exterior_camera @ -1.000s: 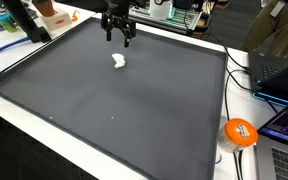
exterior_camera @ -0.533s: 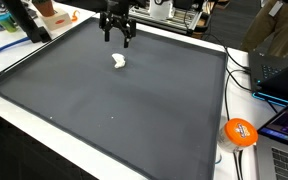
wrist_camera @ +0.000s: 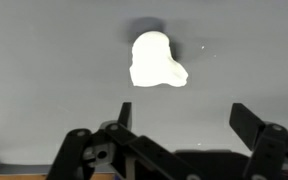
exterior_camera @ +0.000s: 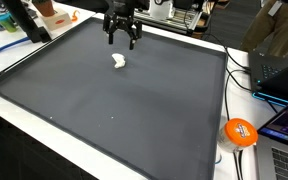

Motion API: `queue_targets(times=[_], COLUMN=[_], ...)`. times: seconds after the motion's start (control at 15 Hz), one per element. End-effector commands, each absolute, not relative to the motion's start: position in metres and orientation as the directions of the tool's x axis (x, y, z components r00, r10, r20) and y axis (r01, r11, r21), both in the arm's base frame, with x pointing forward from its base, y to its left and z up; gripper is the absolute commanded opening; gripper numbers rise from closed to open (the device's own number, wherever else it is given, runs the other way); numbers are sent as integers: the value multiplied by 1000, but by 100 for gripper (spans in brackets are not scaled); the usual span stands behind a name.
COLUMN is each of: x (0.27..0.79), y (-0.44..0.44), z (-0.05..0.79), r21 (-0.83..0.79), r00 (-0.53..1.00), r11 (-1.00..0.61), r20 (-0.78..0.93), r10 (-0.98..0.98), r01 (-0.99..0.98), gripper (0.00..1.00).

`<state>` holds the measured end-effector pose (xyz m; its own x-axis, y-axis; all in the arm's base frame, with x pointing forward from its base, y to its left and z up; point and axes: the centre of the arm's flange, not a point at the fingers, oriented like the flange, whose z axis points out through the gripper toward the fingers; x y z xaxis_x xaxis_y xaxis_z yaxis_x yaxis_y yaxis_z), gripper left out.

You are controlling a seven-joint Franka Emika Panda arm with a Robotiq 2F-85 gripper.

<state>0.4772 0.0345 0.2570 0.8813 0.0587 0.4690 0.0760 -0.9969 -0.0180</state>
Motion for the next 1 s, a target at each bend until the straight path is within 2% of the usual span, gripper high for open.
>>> queue_targets(times=[0.0,0.93], x=[469,474], y=[20,27], z=[250,240], r21=[-40,-45], r00=[865,852], r11=[-994,-994], r20=[497,521], r10=[69,61], r01=[102,99], gripper=[100,100])
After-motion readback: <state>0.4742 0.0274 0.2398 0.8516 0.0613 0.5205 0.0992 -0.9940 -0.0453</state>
